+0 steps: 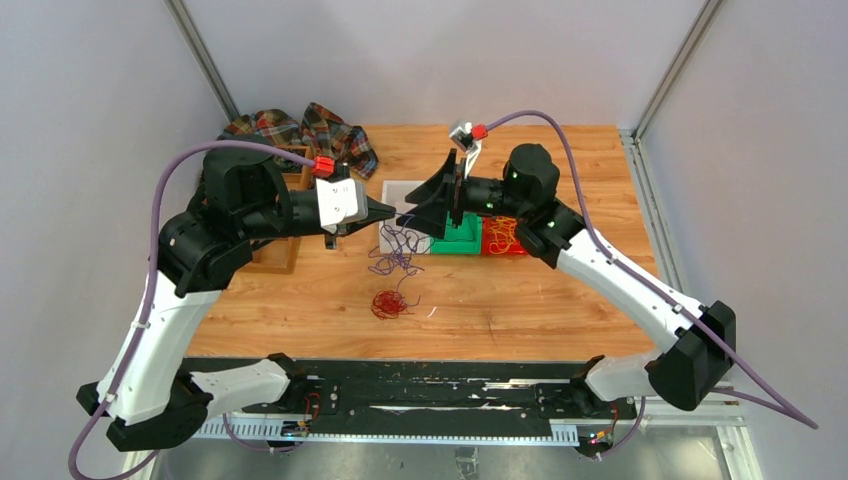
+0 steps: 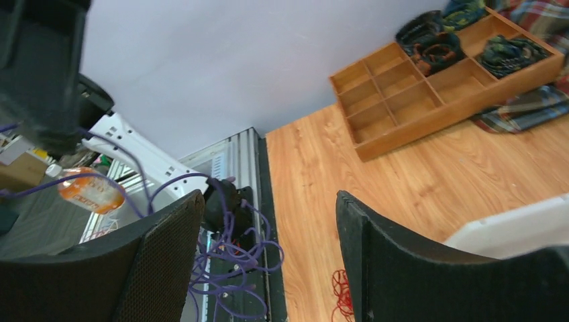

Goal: Untangle the cables

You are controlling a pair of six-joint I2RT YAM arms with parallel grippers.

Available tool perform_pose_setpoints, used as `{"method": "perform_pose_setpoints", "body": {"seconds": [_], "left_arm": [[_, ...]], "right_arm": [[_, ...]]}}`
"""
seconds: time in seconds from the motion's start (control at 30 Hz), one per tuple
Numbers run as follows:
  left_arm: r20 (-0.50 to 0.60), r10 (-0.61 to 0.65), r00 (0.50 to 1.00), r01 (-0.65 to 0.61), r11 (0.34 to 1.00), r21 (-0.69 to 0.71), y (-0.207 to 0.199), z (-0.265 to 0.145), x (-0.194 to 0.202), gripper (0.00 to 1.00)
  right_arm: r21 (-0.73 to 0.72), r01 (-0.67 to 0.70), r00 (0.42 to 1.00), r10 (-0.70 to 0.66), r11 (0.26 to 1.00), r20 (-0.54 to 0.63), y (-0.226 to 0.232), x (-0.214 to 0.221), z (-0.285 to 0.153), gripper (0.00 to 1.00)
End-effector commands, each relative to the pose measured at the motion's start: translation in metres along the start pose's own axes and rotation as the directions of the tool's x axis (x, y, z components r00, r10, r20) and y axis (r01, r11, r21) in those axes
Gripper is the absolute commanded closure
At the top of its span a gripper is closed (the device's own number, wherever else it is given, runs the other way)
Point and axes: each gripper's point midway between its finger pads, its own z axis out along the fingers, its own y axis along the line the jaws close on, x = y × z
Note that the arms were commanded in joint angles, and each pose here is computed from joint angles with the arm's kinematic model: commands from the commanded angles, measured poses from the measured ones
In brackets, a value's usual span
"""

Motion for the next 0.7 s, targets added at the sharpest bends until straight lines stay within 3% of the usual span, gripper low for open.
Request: {"method": "perform_pose_setpoints", "body": {"seconds": [0.0, 0.27, 0.67], "left_arm": [[0.023, 0.004, 1.0, -0.004, 1.0, 0.012, -0.005, -0.001, -0.006, 1.0], [0.028, -0.008, 1.0, 0.008, 1.0, 0.023, -0.009, -0.002, -0.006, 1.0], [0.047, 0.007, 0.999, -0.009, 0.999, 0.043, -0.015, -0.005, -0.009, 1.0]], "right_arm": [[-0.122, 0.05, 0.994, -0.038, 0.991, 0.101, 0.041, -0.012, 0.0, 0.28], [-0.179, 0.024, 0.989, 0.003, 0.983, 0.15, 0.057, -0.015, -0.003, 0.29], [-0.102, 0.069, 0.991, -0.056, 0.992, 0.124, 0.049, -0.03, -0.018, 0.3]]}}
